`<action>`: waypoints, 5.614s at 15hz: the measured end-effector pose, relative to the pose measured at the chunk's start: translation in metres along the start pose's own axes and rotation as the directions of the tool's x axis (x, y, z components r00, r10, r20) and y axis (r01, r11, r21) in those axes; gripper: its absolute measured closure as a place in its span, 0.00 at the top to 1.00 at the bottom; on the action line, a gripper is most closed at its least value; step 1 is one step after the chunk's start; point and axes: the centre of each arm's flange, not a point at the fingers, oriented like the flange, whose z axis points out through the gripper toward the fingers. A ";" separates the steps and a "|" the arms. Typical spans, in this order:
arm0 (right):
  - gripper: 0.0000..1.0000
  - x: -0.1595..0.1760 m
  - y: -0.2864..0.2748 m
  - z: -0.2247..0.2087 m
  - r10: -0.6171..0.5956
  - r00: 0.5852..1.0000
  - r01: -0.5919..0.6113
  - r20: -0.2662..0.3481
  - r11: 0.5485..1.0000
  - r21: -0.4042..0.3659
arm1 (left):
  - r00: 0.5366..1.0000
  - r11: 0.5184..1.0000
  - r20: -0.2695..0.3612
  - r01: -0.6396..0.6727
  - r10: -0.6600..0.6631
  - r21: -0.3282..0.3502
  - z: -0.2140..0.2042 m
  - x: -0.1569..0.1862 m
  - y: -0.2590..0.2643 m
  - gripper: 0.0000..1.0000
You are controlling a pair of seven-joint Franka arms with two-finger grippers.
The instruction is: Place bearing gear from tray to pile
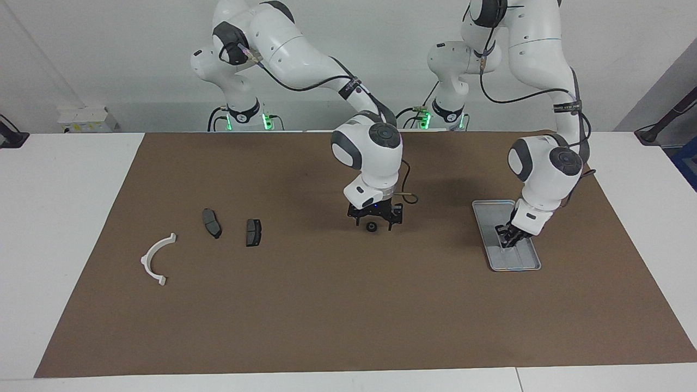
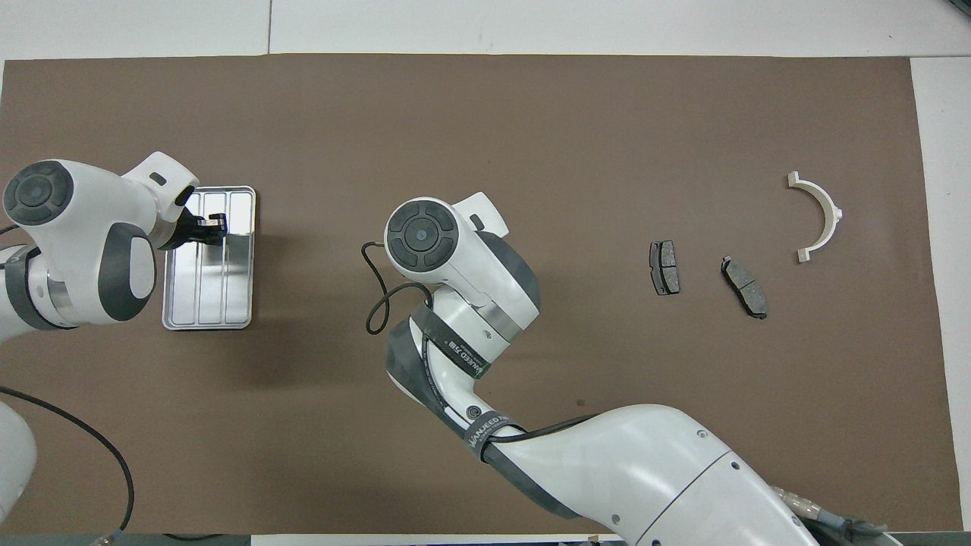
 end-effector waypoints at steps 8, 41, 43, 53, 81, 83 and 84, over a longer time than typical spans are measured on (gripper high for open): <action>1.00 -0.013 0.008 0.009 -0.026 0.998 0.026 0.056 1.000 -0.001 | 0.995 0.996 0.028 0.092 -0.092 -0.014 -0.041 0.010 0.073 0.24; 0.34 0.045 0.062 -0.064 -0.056 0.997 0.057 0.044 0.998 -0.012 | 0.970 0.970 0.019 0.242 -0.241 -0.041 -0.058 -0.003 0.150 0.24; 0.34 0.076 0.107 -0.104 -0.106 0.994 0.106 0.039 0.994 -0.016 | 0.955 0.954 0.018 0.295 -0.294 -0.054 -0.066 -0.017 0.197 0.24; 0.34 0.184 0.403 -0.122 -0.481 0.861 0.486 0.164 0.874 0.009 | 0.914 0.913 0.061 0.403 -0.400 -0.061 -0.054 -0.132 0.414 0.24; 0.34 0.148 0.468 0.028 -0.522 0.851 0.522 0.056 0.853 0.004 | 0.832 0.832 0.030 0.554 -0.553 -0.013 -0.087 -0.056 0.393 0.97; 0.40 0.148 0.468 0.030 -0.521 0.852 0.521 0.058 0.853 0.005 | 0.841 0.841 0.032 0.541 -0.540 -0.010 -0.147 -0.035 0.340 1.00; 0.49 0.148 0.468 0.030 -0.513 0.856 0.514 0.059 0.858 0.006 | 0.855 0.855 0.037 0.519 -0.518 -0.006 -0.173 -0.028 0.307 1.00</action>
